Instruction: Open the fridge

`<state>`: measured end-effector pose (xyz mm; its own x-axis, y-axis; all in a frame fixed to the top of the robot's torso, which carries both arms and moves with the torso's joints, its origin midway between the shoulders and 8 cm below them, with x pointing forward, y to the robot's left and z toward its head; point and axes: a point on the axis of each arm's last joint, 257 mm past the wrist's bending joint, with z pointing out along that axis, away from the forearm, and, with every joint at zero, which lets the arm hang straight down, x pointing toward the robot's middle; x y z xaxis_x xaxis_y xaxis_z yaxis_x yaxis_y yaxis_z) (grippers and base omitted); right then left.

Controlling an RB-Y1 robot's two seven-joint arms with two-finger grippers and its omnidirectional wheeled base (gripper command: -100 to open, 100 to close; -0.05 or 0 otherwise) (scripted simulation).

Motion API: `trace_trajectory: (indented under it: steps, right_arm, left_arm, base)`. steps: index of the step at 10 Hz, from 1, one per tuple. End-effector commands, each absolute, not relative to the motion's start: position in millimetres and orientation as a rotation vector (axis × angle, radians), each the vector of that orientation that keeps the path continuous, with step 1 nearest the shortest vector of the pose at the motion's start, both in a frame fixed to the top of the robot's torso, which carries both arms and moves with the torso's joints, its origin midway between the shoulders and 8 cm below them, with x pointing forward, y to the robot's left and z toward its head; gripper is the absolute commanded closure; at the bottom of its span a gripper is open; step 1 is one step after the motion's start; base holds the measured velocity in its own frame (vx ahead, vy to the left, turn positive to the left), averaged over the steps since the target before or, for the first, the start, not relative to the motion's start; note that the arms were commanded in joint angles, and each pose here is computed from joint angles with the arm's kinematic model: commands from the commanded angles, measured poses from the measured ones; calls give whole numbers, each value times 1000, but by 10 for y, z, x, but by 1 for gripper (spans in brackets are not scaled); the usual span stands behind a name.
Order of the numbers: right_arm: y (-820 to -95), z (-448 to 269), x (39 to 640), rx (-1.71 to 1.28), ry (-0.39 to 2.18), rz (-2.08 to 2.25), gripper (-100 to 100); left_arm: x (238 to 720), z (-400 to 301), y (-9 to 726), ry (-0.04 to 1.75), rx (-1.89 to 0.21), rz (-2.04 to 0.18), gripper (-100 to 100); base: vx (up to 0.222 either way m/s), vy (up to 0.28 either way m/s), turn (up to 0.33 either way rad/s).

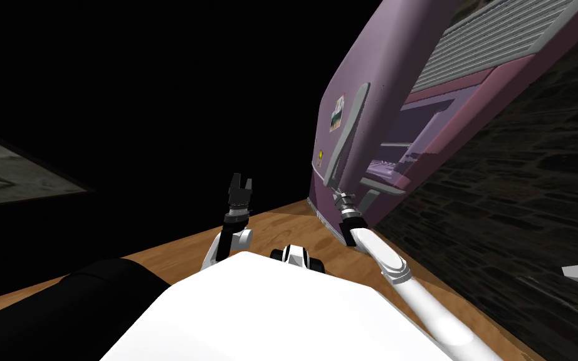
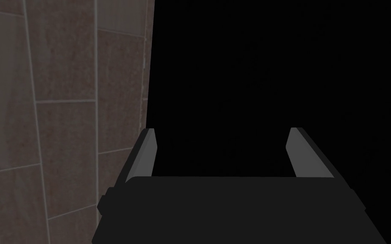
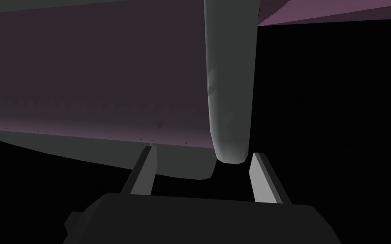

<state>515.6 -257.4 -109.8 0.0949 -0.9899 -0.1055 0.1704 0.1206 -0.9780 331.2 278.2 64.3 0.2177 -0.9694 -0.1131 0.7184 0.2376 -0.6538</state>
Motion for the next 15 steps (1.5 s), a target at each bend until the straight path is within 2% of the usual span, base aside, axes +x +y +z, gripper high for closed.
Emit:
trace_trajectory:
  steps: [1, 15]
  right_arm:
    - [-2682, -1053, 5318, -1027, 1068, -1182, 100]
    - [-2934, -1004, 5980, -937, 1137, -1319, 100]
  left_arm:
    - [3312, 643, 2782, 571, -528, -1246, 0]
    - [3311, 643, 2782, 571, -528, -1246, 0]
  base:
    - [-13, 22, 5]
    - [-33, 85, -1]
